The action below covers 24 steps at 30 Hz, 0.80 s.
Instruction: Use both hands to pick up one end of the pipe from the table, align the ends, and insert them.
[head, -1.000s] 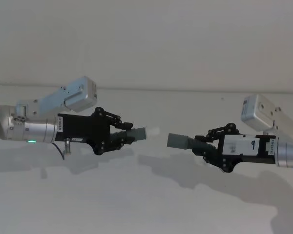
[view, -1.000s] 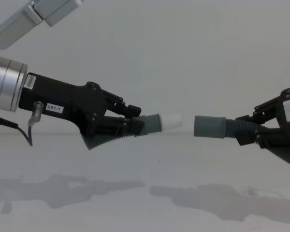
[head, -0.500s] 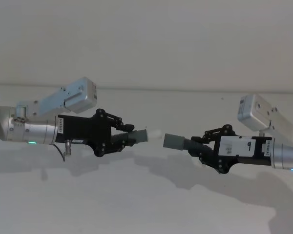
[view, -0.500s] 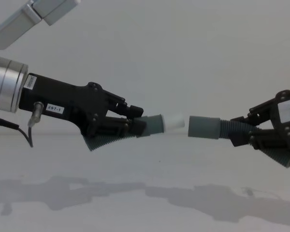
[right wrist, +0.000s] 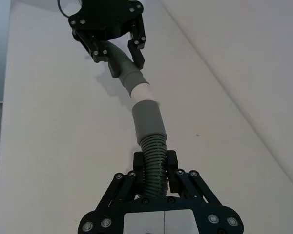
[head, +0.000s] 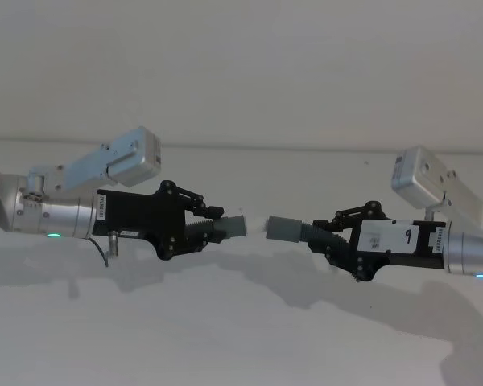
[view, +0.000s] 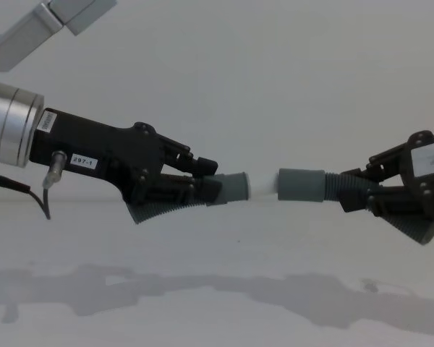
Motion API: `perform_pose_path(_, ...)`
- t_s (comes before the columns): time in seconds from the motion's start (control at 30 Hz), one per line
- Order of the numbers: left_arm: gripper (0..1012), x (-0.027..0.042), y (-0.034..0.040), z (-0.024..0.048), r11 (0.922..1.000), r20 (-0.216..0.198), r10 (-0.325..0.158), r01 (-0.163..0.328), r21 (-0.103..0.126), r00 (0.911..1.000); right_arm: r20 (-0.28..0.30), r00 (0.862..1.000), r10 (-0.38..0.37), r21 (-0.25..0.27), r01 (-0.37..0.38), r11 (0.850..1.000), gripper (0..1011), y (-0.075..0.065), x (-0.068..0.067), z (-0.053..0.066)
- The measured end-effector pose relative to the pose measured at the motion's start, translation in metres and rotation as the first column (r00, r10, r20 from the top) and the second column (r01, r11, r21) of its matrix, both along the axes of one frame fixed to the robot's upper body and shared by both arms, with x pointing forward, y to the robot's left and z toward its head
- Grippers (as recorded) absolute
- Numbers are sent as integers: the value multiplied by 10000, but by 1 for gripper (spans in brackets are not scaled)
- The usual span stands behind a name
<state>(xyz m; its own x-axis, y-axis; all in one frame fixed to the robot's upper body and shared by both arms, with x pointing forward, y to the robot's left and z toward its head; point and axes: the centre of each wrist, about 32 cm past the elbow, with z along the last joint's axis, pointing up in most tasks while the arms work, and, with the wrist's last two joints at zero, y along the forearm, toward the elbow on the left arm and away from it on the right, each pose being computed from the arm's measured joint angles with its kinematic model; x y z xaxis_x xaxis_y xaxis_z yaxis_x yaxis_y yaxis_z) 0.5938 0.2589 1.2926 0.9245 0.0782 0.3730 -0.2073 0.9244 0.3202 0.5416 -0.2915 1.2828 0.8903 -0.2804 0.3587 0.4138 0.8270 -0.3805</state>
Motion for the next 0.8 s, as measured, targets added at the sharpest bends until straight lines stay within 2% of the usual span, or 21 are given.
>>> perform_pose_path(0.8, 320, -22, -61, -10, 9992, -99, -319, 317, -236, 9994, -39, 10000, -62, 117, 62, 9999, 275, 26, 36, -7)
